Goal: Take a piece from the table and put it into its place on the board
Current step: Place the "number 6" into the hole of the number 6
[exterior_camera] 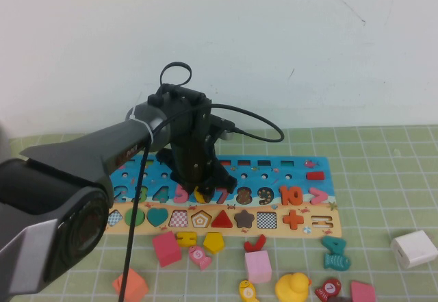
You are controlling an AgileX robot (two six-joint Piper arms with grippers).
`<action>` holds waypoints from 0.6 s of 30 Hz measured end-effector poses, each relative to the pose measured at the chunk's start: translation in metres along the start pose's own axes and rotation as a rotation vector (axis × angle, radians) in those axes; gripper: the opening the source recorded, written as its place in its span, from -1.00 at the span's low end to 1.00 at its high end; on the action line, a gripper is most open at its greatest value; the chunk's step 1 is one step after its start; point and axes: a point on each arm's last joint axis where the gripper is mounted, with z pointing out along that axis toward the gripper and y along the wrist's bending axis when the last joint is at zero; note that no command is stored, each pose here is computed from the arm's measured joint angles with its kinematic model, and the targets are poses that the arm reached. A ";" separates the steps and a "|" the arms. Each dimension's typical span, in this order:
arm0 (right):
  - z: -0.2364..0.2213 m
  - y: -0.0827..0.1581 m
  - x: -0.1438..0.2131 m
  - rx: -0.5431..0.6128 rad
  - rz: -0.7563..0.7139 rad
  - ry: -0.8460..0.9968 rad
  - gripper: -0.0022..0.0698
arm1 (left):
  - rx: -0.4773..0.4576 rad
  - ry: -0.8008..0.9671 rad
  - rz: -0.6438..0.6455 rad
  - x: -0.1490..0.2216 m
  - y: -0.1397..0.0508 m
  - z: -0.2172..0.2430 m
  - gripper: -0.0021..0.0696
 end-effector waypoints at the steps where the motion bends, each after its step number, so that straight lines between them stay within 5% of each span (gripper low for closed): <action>1: 0.000 0.000 0.000 0.000 0.000 0.000 -0.94 | 0.008 -0.003 0.002 0.000 -0.001 0.000 -0.18; 18: 0.000 0.000 0.000 0.000 0.000 0.000 -0.94 | 0.038 -0.009 0.019 -0.001 -0.003 0.005 -0.18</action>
